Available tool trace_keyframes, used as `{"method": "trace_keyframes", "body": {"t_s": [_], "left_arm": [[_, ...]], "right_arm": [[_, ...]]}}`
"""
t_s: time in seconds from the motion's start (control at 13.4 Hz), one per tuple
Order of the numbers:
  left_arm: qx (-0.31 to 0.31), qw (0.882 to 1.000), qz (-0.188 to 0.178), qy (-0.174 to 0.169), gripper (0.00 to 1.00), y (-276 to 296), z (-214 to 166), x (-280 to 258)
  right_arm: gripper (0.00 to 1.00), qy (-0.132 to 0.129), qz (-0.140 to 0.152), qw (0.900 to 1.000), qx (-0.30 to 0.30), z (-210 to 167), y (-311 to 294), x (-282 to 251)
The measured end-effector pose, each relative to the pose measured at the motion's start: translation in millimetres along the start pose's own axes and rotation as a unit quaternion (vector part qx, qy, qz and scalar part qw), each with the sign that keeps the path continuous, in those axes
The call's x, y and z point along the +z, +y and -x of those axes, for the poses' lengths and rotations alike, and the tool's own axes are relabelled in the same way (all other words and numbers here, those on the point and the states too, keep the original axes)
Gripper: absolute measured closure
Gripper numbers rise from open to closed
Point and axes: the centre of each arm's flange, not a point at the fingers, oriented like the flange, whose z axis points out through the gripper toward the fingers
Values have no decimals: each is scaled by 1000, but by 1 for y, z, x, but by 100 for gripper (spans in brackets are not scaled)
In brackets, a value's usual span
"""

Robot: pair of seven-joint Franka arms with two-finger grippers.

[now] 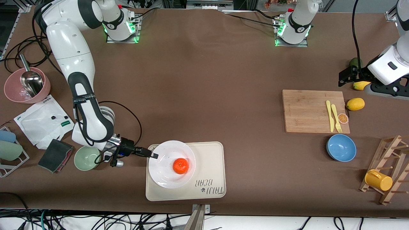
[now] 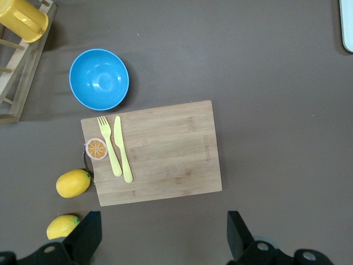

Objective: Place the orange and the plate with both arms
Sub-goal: 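Open the right gripper to release the plate on the tray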

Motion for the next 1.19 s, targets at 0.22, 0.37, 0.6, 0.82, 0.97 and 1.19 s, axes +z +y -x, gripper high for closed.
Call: {"method": "trace_keyframes", "body": {"t_s": [0.22,0.37,0.6,0.82,0.97,1.19], "left_arm": [[0,1000,0,0,0,0,0,0],[0,1000,0,0,0,0,0,0],[0,1000,0,0,0,0,0,0],[0,1000,0,0,0,0,0,0],[-1,1000,0,0,0,-1,0,0],[-1,1000,0,0,0,-1,0,0]], "right_arm": [[41,5,-3,1000,-8,-5,-8,-1],[20,10,-5,1000,-14,-10,-15,-4],[0,8,3,999,-33,-15,-19,-7],[0,-15,45,995,-86,-20,-25,-13],[0,-23,65,991,-115,-24,-31,-17],[0,-38,90,983,-153,-28,-43,-25]]}}
